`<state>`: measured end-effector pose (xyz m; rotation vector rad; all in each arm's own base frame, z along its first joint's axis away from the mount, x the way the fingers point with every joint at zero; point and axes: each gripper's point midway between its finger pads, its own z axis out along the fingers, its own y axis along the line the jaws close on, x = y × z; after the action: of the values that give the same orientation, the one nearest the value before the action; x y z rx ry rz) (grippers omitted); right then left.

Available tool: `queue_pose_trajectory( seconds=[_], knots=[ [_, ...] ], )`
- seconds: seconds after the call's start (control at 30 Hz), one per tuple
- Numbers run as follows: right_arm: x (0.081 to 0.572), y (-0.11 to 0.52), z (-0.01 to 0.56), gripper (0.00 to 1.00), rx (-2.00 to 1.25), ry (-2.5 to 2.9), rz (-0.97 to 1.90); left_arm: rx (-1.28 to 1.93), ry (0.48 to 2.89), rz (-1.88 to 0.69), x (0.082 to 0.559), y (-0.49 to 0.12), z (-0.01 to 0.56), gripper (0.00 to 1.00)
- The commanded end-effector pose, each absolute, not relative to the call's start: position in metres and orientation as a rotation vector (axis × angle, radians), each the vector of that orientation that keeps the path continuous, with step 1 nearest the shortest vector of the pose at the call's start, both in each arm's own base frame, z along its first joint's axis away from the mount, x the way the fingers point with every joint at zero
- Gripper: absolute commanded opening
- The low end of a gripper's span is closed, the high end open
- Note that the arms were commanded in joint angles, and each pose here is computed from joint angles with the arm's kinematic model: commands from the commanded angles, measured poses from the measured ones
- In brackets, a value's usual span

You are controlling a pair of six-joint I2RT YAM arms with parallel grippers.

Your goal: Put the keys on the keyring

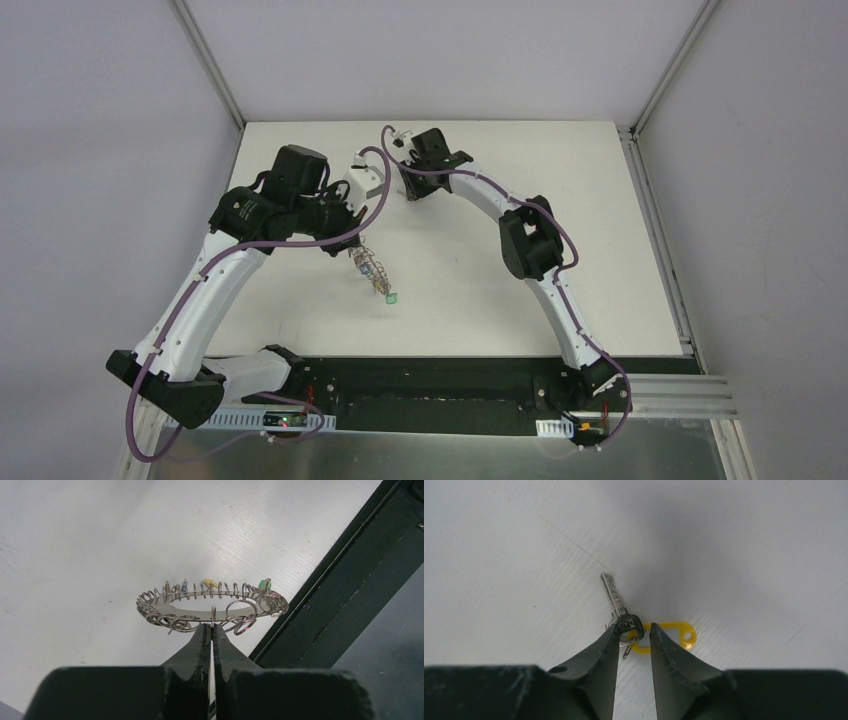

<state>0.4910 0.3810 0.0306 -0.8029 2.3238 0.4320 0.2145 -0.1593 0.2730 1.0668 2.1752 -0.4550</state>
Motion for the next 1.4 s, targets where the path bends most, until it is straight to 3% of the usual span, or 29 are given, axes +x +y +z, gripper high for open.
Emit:
queue_pose_trajectory(
  seconds=[0.0, 0.5, 1.03, 1.37],
  knots=[
    [0.484, 0.376, 0.055, 0.31, -0.804, 2.309, 0.416, 1.052, 2.102, -0.492, 0.215, -0.164, 0.290, 0.00],
    [0.481, 0.372, 0.066, 0.29, -0.811, 2.295, 0.401, 1.051, 2.092, -0.505, 0.212, -0.165, 0.291, 0.00],
    [0.472, 0.366, 0.075, 0.19, -0.827, 2.289, 0.383, 1.049, 2.086, -0.514, 0.209, -0.165, 0.293, 0.00],
    [0.423, 0.342, 0.072, 0.15, -0.932, 2.328, 0.420, 1.052, 2.075, -0.520, 0.208, -0.165, 0.295, 0.00]
  ],
)
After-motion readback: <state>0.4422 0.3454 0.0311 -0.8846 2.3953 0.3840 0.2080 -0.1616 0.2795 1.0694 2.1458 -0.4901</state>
